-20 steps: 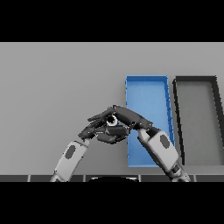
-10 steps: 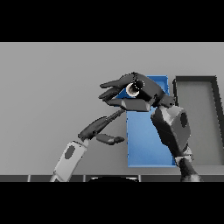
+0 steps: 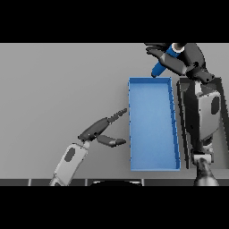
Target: Pick up the blue pipe and place it into the blue bin.
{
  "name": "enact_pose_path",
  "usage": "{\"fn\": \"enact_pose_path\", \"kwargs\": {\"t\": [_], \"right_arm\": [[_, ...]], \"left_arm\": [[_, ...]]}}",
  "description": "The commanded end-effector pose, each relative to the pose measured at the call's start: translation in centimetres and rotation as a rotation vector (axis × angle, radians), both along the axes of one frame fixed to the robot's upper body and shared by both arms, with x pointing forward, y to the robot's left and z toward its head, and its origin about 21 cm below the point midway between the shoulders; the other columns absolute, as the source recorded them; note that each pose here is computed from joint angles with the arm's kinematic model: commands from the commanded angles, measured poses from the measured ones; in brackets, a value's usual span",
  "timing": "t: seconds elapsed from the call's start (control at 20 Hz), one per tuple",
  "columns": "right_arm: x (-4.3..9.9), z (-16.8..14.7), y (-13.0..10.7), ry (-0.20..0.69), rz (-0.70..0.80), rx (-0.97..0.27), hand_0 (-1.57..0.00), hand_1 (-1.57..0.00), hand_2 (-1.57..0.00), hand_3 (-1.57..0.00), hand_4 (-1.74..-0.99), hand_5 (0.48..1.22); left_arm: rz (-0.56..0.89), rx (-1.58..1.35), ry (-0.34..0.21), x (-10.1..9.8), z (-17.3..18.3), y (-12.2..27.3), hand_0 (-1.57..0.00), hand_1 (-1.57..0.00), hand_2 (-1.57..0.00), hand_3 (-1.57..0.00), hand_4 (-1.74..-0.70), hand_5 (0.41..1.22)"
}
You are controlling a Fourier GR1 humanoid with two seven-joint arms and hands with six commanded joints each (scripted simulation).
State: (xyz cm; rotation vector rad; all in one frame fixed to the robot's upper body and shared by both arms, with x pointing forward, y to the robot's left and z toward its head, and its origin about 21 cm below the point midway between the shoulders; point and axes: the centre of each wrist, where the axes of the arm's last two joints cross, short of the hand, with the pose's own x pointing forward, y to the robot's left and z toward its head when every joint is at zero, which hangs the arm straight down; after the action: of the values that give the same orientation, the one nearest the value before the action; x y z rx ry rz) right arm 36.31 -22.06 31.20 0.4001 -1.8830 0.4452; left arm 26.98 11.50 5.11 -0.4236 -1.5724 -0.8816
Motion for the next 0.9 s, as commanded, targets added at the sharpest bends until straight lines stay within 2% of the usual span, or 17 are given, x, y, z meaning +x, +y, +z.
{"fn": "enact_pose_path", "kwargs": {"t": [0.0,0.15,0.25,0.4,0.6,0.7,0.75,0.8,0.85], "right_arm": [[0.3,-1.2,-1.3,0.028,-0.024,0.004,-1.57,-1.57,-1.57,-1.57,-1.741,1.221],[0.0,-4.3,-3.0,0.122,-0.083,0.016,-1.57,-1.57,-1.57,-1.57,-1.741,1.221],[-0.7,-6.5,-4.1,0.188,-0.119,0.001,-1.57,-1.57,-1.57,-1.57,-1.741,1.221],[-1.6,-10.0,-5.4,0.295,-0.185,-0.024,-1.57,-1.57,-1.57,-1.57,-1.741,1.221],[-3.5,-13.7,-6.0,0.429,-0.267,-0.052,-1.57,-1.57,-1.57,-1.57,-1.741,1.221],[-4.0,-15.2,-5.9,0.5,-0.339,-0.084,-1.57,-1.57,-1.57,-1.57,-1.741,1.221],[-4.3,-15.8,-5.6,0.529,-0.366,-0.099,-1.57,-1.57,-1.57,-1.51,-1.741,1.221],[-4.4,-16.6,-5.6,0.567,-0.385,-0.105,-1.57,-1.57,-1.57,-1.52,-1.741,1.221],[-4.9,-17.3,-5.5,0.595,-0.4,-0.12,-1.57,-1.57,-1.57,-1.26,-1.741,1.221]], "left_arm": [[-0.001,0.01,0.005,-0.2,-0.3,0.0,0.0,0.0,0.0,0.0,-0.87,0.413],[0.001,0.022,0.004,-0.2,-0.5,0.2,0.0,0.0,0.0,0.0,-0.87,0.419],[-0.003,0.009,-0.003,-0.2,-0.4,0.2,0.0,0.0,0.0,0.0,-0.87,0.42],[-0.006,0.001,0.015,-0.8,-0.5,0.1,0.0,0.0,0.0,0.0,-0.88,0.422],[-0.001,0.001,0.02,-1.0,-0.7,-0.1,0.0,0.0,0.0,0.0,-0.88,0.428],[0.0,-0.002,0.024,-1.1,-0.7,0.0,0.0,0.0,0.0,0.0,-0.88,0.425],[0.002,-0.004,0.025,-1.1,-0.6,0.0,0.0,0.0,0.0,0.0,-0.89,0.423],[-0.001,0.004,0.031,-1.0,-0.6,-0.2,0.0,0.0,0.0,0.0,-0.89,0.422],[-0.001,0.001,0.024,-1.1,-0.7,-0.1,0.0,0.0,0.0,0.0,-0.89,0.42]]}}
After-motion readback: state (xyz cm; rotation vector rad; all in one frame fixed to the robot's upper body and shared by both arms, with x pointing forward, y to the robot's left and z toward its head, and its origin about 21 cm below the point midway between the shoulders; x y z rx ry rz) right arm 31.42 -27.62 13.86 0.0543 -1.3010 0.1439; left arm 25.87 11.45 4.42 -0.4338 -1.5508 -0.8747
